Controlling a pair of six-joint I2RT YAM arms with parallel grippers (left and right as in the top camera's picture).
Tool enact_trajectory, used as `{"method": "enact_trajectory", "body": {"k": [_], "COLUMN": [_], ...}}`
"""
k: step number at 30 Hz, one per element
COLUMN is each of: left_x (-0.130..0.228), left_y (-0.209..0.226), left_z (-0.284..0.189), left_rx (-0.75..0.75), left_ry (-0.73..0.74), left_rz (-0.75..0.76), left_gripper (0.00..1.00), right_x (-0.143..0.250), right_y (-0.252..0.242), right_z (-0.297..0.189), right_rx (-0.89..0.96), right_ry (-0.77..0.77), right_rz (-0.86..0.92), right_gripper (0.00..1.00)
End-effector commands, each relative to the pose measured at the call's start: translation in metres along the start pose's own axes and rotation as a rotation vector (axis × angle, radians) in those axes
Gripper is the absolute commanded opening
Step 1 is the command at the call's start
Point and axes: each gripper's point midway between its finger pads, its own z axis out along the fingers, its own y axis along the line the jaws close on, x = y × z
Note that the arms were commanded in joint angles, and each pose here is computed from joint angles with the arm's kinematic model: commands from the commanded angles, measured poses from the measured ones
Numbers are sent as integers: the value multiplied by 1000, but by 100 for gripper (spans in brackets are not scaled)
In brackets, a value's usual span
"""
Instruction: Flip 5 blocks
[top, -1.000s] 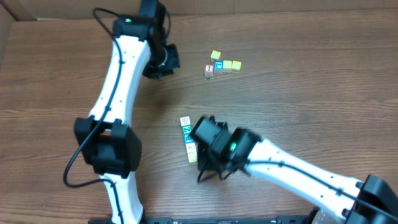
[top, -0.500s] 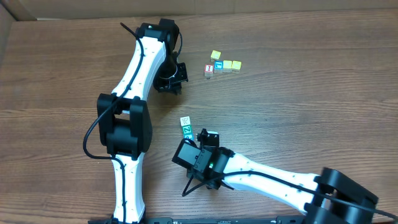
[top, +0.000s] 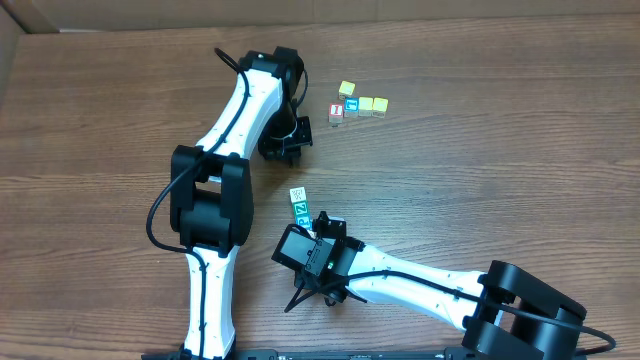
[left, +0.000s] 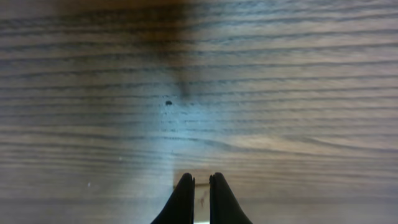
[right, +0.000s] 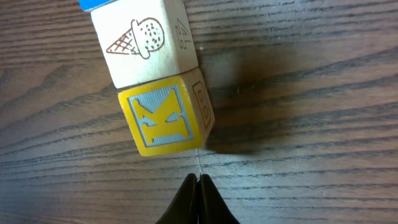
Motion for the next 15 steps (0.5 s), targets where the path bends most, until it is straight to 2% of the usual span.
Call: {"method": "enact_trajectory", "body": {"k": [1,15], "left_x": [5,15], "left_y": [8,11], "left_z": [21,26], "left_rx": [-36,-50], "left_ry": [33,72], "left_rz": [-22,-18], "left_gripper": [4,4], "right_x": [3,5], "right_y": [2,-3], "right_z": [1,11], "right_rx": [-7,21], "right_ry": [7,13], "right_rz": [7,76], "right_gripper": [4,4]}}
